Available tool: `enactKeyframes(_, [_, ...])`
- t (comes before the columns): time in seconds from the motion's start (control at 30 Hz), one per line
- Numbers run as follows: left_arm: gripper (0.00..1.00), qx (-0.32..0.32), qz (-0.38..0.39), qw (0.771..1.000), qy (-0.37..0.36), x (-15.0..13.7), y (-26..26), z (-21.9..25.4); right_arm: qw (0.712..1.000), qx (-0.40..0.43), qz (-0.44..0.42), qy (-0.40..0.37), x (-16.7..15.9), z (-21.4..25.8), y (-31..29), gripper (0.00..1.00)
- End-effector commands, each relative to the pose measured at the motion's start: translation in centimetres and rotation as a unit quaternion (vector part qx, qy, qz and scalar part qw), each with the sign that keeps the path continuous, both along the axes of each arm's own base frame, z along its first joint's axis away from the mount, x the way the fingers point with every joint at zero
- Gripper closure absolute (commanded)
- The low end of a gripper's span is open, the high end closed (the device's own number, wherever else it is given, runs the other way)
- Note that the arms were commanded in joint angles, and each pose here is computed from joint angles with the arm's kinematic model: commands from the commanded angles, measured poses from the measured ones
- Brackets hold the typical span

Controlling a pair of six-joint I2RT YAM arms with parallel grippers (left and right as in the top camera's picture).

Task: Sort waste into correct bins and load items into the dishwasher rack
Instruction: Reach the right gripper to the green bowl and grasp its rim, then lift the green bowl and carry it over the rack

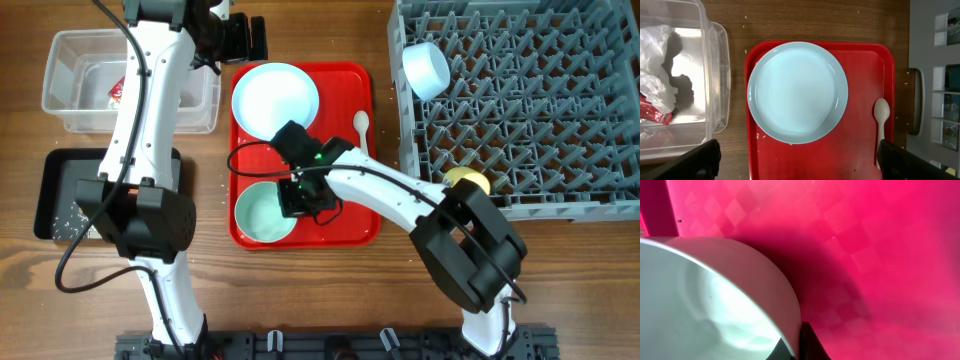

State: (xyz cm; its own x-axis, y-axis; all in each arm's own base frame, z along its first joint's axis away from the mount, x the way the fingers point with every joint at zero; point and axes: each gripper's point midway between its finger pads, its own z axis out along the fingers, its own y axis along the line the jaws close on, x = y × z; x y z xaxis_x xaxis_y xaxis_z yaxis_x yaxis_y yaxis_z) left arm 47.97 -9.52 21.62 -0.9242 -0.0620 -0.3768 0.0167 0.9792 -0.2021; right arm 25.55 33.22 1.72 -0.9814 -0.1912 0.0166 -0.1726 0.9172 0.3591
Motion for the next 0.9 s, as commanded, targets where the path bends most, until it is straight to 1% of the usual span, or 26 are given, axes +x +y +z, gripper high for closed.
enactKeyframes(0.0, [0.00,0.003,0.005,1.000,0.008,0.2,0.2,-0.8,0.999,0.027,-0.003,-0.021,1.8,2.5,-0.2,0.96])
enactKeyframes(0.13, [0.00,0.003,0.005,1.000,0.008,0.2,0.2,-0.8,0.998,0.005,-0.008,-0.065,3.0,4.2,-1.9,0.96])
enactKeyframes(0.3, [0.00,0.003,0.005,1.000,0.008,0.2,0.2,-0.8,0.991,-0.043,-0.016,-0.125,4.2,6.4,-4.4,0.96])
enactKeyframes(0.47, [0.00,0.003,0.005,1.000,0.008,0.2,0.2,-0.8,0.985,-0.059,-0.028,-0.157,5.3,8.6,-6.7,0.96])
enactKeyframes(0.57, [0.00,0.003,0.005,1.000,0.008,0.2,0.2,-0.8,0.982,-0.076,-0.047,-0.169,6.4,9.9,-9.6,0.96])
enactKeyframes(0.67, [0.00,0.003,0.005,1.000,0.008,0.2,0.2,-0.8,0.978,-0.076,-0.065,-0.182,7.3,11.7,-12.0,0.96])
enactKeyframes(0.87, [0.00,0.003,0.005,1.000,0.008,0.2,0.2,-0.8,0.962,-0.073,-0.095,-0.245,8.9,16.6,-16.8,0.96])
